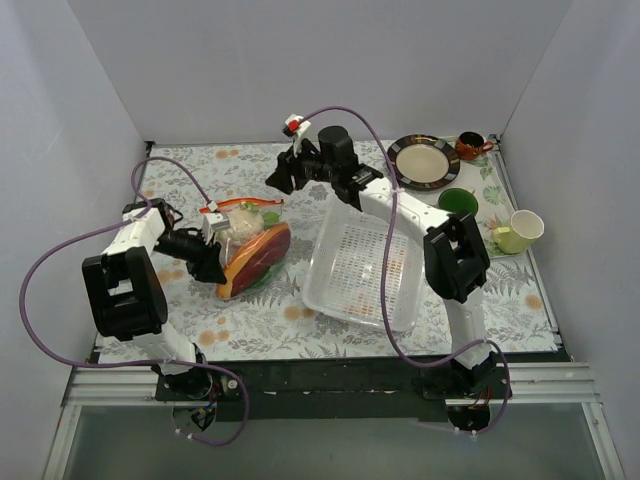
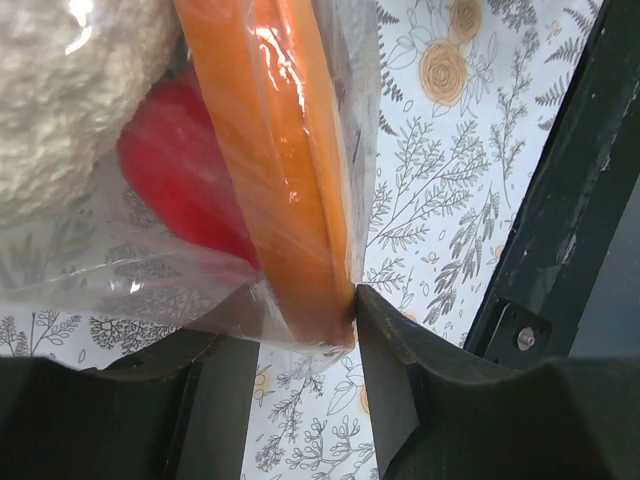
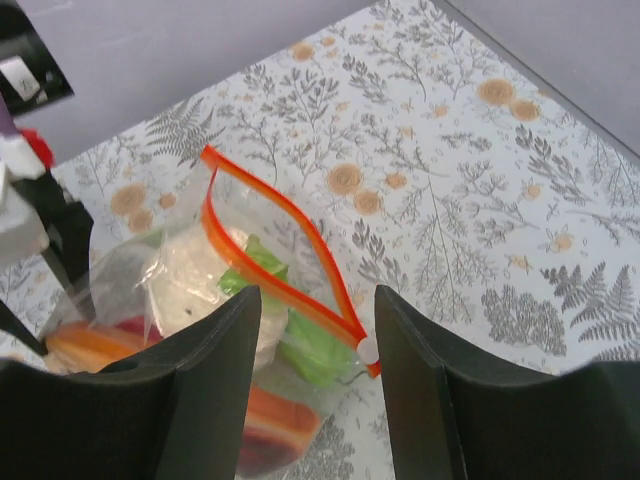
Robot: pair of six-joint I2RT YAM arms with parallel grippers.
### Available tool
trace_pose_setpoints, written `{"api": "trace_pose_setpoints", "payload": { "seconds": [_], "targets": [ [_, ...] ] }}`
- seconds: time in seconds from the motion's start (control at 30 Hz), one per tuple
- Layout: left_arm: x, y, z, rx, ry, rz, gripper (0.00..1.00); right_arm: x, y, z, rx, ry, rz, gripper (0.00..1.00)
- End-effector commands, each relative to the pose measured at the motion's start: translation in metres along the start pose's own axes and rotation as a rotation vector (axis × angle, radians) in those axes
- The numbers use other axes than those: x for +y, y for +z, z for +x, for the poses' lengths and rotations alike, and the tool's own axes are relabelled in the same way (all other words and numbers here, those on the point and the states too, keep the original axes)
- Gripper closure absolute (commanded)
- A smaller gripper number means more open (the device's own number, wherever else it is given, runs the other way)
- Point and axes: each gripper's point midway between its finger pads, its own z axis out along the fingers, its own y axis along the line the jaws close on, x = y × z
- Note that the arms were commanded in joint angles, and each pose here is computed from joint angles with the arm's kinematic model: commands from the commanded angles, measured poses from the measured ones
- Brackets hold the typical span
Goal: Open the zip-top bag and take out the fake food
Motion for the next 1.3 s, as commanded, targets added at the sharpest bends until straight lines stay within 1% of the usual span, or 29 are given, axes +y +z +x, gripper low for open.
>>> {"api": "trace_pose_setpoints", "payload": {
  "seconds": [0.0, 0.03, 0.07, 0.1, 0.13, 0.17, 0.23, 0.33, 0.4, 0.47, 0.6, 0.63, 0.67, 0.7, 0.73, 0.77, 0.8, 0.83, 0.87, 0.9, 0.93, 0.97, 1.03, 1.07, 1.1, 1.17, 1.2, 1.23, 1.27],
  "targets": [
    [0.008, -0.002, 0.006, 0.033, 0.048, -0.060, 0.59, 0.012, 0.025, -0.026, -0.050, 0.006, -0.031, 0.41],
    [0.009, -0.002, 0.008, 0.045, 0.045, -0.062, 0.60, 0.012, 0.029, -0.022, -0.037, -0.002, -0.033, 0.41],
    [0.010, -0.003, 0.008, 0.050, 0.045, -0.068, 0.60, 0.010, 0.037, -0.004, 0.011, 0.008, -0.036, 0.40],
    [0.011, -0.004, 0.009, 0.058, 0.045, -0.072, 0.60, 0.010, 0.041, 0.003, 0.030, 0.004, -0.039, 0.39],
    [0.012, -0.006, 0.010, 0.070, 0.048, -0.082, 0.61, 0.011, 0.045, -0.003, 0.024, -0.012, -0.041, 0.38],
    [0.014, -0.008, 0.010, 0.078, 0.054, -0.094, 0.61, 0.007, 0.052, 0.013, 0.058, -0.024, -0.038, 0.36],
    [0.016, -0.016, 0.011, 0.098, 0.061, -0.121, 0.61, 0.005, 0.061, 0.021, 0.078, -0.040, -0.035, 0.33],
    [0.022, -0.028, 0.011, 0.119, 0.074, -0.159, 0.61, -0.001, 0.066, 0.035, 0.100, -0.037, -0.022, 0.31],
    [0.029, -0.040, 0.008, 0.135, 0.094, -0.189, 0.61, -0.002, 0.068, 0.059, 0.151, -0.014, -0.021, 0.30],
    [0.036, -0.049, 0.007, 0.146, 0.085, -0.207, 0.61, -0.006, 0.067, 0.083, 0.207, -0.025, -0.015, 0.31],
    [0.059, -0.068, -0.010, 0.138, 0.090, -0.262, 0.61, 0.008, 0.054, 0.119, 0.314, -0.004, -0.040, 0.34],
    [0.068, -0.074, -0.021, 0.125, 0.104, -0.286, 0.61, 0.016, 0.048, 0.109, 0.299, -0.028, -0.049, 0.35],
    [0.078, -0.074, -0.025, 0.115, 0.102, -0.293, 0.61, 0.022, 0.044, 0.109, 0.299, -0.036, -0.053, 0.35],
    [0.085, -0.075, -0.032, 0.090, 0.099, -0.296, 0.61, 0.032, 0.036, 0.133, 0.346, -0.025, -0.061, 0.35],
    [0.091, -0.074, -0.039, 0.068, 0.075, -0.298, 0.61, 0.040, 0.030, 0.116, 0.307, -0.045, -0.063, 0.35],
    [0.108, -0.077, -0.050, 0.048, 0.075, -0.308, 0.61, 0.046, 0.024, 0.120, 0.312, -0.040, -0.063, 0.35],
    [0.115, -0.076, -0.056, 0.029, 0.054, -0.302, 0.61, 0.052, 0.015, 0.139, 0.348, -0.023, -0.057, 0.37],
    [0.118, -0.075, -0.067, -0.002, 0.035, -0.287, 0.61, 0.060, 0.006, 0.131, 0.334, -0.008, -0.048, 0.37],
    [0.124, -0.074, -0.075, -0.010, 0.002, -0.249, 0.61, 0.061, 0.001, 0.132, 0.337, 0.000, -0.030, 0.39],
    [0.122, -0.076, -0.083, -0.030, -0.008, -0.228, 0.60, 0.060, -0.004, 0.135, 0.347, 0.008, 0.008, 0.39],
    [0.121, -0.076, -0.091, -0.067, -0.064, -0.218, 0.59, 0.062, -0.015, 0.141, 0.365, 0.020, 0.019, 0.39],
    [0.116, -0.073, -0.087, -0.064, -0.076, -0.204, 0.56, 0.066, -0.020, 0.144, 0.379, 0.064, 0.028, 0.40],
    [0.096, -0.079, -0.085, -0.062, -0.035, -0.219, 0.46, 0.071, -0.031, 0.148, 0.394, 0.084, 0.039, 0.41],
    [0.087, -0.077, -0.079, -0.049, -0.016, -0.212, 0.44, 0.074, -0.034, 0.152, 0.410, 0.104, 0.044, 0.42],
    [0.068, -0.079, -0.071, -0.039, -0.006, -0.217, 0.41, 0.076, -0.036, 0.155, 0.425, 0.114, 0.044, 0.42],
    [0.054, -0.084, -0.058, -0.028, 0.014, -0.237, 0.35, 0.080, -0.038, 0.155, 0.448, 0.130, 0.048, 0.43],
    [0.045, -0.082, -0.049, -0.023, 0.006, -0.234, 0.34, 0.086, -0.043, 0.163, 0.493, 0.149, 0.045, 0.44],
    [0.036, -0.095, -0.050, -0.040, 0.031, -0.282, 0.32, 0.091, -0.043, 0.166, 0.508, 0.158, 0.034, 0.44],
    [0.033, -0.099, -0.050, -0.049, 0.041, -0.297, 0.29, 0.103, -0.044, 0.168, 0.522, 0.153, 0.007, 0.44]
  ]
}}
